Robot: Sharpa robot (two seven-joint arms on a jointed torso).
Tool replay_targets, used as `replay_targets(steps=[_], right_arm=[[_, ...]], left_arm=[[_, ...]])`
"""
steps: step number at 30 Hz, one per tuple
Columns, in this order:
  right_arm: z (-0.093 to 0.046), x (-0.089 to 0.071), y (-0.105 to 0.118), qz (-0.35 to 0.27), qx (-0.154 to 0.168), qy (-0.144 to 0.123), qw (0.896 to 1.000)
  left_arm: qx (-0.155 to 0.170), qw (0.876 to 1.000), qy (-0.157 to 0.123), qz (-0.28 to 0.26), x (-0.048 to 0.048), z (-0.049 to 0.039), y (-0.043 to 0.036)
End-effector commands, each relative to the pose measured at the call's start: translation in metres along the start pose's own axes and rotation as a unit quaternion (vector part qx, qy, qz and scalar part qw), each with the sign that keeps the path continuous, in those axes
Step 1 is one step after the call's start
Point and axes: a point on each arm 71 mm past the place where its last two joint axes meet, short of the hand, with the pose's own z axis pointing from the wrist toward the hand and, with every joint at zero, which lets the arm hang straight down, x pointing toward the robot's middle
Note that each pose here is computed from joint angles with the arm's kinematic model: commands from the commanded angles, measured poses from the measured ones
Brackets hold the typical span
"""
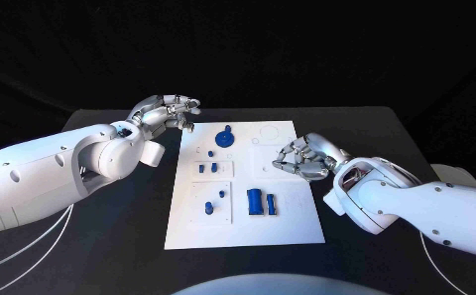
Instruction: Assemble the parts on the task board
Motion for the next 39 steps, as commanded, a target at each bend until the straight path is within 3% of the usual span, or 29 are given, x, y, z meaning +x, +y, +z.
replay_targets(steps=[1, 4, 9, 13, 18, 19, 24, 30, 32, 39], right_arm=[[0.012, -0.020, 0.003, 0.082, -0.066, -0.060, 0.993], [0.027, -0.034, -0.004, 0.133, -0.066, -0.080, 0.986], [0.060, -0.051, -0.019, 0.205, -0.066, -0.082, 0.973], [0.085, -0.059, -0.031, 0.255, -0.057, -0.085, 0.962], [0.105, -0.064, -0.038, 0.287, -0.049, -0.096, 0.952], [0.102, -0.065, -0.040, 0.215, -0.027, -0.113, 0.970], [0.100, -0.061, -0.037, 0.231, -0.029, -0.119, 0.965], [0.089, -0.045, -0.021, 0.292, -0.033, -0.141, 0.945], [0.082, -0.037, -0.013, 0.325, -0.031, -0.152, 0.933], [0.068, -0.025, 0.002, 0.377, -0.023, -0.172, 0.910]], left_arm=[[0.027, 0.999, -0.032, -0.014, -0.0060, 0.0011, -0.0010], [0.041, 0.998, -0.047, -0.007, -0.0102, 0.0038, 0.0017], [0.055, 0.996, -0.076, -0.011, -0.0160, 0.0109, 0.0089], [0.052, 0.993, -0.099, -0.030, -0.0187, 0.0166, 0.0176], [0.052, 0.991, -0.114, -0.045, -0.0202, 0.0220, 0.0268], [0.030, 0.995, -0.090, -0.025, -0.0164, 0.0218, 0.0290], [0.032, 0.995, -0.095, -0.024, -0.0123, 0.0214, 0.0294], [0.038, 0.992, -0.118, -0.018, 0.0047, 0.0190, 0.0304], [0.041, 0.990, -0.132, -0.014, 0.0147, 0.0171, 0.0306], [0.051, 0.984, -0.170, -0.001, 0.0432, 0.0091, 0.0300]])
